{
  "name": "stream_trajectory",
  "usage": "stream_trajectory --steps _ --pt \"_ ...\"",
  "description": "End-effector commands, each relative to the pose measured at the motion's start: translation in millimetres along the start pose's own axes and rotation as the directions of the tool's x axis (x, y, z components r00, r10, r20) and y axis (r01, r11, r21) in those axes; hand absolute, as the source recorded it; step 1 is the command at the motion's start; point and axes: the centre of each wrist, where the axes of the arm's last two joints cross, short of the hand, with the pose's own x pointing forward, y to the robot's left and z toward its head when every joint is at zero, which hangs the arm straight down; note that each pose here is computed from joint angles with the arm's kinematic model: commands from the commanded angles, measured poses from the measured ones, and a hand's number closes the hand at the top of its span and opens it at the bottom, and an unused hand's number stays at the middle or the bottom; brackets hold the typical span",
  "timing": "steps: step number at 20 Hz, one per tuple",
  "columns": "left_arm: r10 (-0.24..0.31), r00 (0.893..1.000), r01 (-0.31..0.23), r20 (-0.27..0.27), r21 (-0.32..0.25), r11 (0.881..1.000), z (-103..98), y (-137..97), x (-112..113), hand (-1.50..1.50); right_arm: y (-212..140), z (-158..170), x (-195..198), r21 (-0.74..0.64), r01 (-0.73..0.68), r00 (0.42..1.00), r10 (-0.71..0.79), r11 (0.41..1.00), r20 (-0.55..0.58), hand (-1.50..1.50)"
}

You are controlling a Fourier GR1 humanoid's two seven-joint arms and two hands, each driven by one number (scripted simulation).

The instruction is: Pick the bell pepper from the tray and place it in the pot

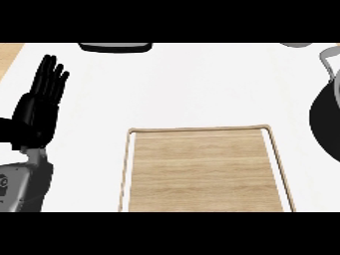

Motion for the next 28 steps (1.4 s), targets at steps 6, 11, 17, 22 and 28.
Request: stream_trajectory --steps 6,11,17,22,28 --pt "0.0 1.0 0.0 0.012 -0.023 1.0 -10 -6 11 0.0 4 2 -85 0.047 0.008 1.0 -0.007 0.999 -0.021 1.5" --pt "0.007 1.0 -0.007 0.013 -0.002 1.0 -26 -2 9 0.0 43 -23 -96 0.205 0.0 0.999 0.011 0.979 -0.053 1.5" --pt "-0.012 1.0 0.012 -0.004 -0.023 1.0 -19 4 2 0.0 52 -33 -107 0.335 0.198 0.976 -0.153 0.921 -0.156 -1.5" --pt "-0.008 1.0 0.008 -0.002 -0.011 1.0 -15 -2 -9 0.0 71 -39 -107 0.328 0.248 0.967 -0.254 0.912 -0.028 -1.5" --pt "-0.012 1.0 0.012 -0.006 -0.001 1.0 -12 0 -4 0.0 54 -39 -111 0.178 0.505 0.862 -0.501 0.844 -0.072 -1.5"
